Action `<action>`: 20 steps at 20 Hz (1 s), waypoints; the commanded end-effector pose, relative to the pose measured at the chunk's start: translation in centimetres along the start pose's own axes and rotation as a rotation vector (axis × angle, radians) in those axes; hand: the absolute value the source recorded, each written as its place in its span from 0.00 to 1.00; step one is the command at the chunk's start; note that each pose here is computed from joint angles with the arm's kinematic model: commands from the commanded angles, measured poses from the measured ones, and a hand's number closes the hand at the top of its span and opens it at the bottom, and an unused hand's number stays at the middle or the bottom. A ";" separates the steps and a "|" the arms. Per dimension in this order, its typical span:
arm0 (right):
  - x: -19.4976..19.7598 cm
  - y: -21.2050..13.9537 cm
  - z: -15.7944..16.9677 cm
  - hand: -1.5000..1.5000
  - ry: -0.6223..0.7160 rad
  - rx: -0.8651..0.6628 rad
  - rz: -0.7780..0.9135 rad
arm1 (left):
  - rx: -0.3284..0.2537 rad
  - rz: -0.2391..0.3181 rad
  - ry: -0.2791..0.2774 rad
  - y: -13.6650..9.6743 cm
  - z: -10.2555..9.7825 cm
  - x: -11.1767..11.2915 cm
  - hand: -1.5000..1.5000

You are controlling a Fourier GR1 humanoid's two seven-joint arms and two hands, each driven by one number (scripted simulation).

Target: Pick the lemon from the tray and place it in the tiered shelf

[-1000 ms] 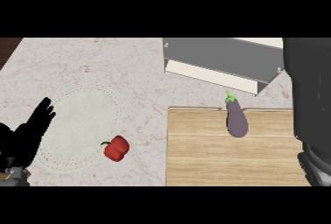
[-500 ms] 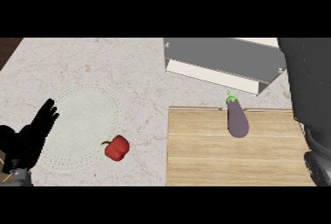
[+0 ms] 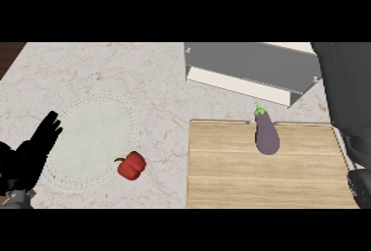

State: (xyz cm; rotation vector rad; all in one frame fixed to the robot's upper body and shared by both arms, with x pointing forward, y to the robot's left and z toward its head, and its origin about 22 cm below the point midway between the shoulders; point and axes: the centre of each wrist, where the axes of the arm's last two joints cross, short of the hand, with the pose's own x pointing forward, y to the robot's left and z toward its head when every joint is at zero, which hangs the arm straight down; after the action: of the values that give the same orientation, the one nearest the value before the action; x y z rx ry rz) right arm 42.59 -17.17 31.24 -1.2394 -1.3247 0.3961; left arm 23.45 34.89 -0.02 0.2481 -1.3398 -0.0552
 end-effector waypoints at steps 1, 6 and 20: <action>-0.4 1.6 -1.3 0.00 -0.016 0.019 0.069 | 0.002 -0.002 -0.004 0.0 -0.8 0.7 0.50; -2.5 1.3 -1.6 0.00 -0.067 0.010 -0.040 | 0.011 0.011 0.003 -1.8 -0.3 -1.0 0.50; -3.7 -3.5 -1.6 0.00 0.001 0.034 -0.533 | 0.019 0.001 0.025 1.1 -0.3 0.1 0.50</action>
State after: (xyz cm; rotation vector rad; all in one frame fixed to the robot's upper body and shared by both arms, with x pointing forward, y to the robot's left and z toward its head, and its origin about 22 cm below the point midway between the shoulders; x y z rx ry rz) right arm 42.61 -20.54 32.08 -0.9045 -1.5147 0.1382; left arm 23.08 34.96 -0.49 0.2598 -1.3318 -0.0443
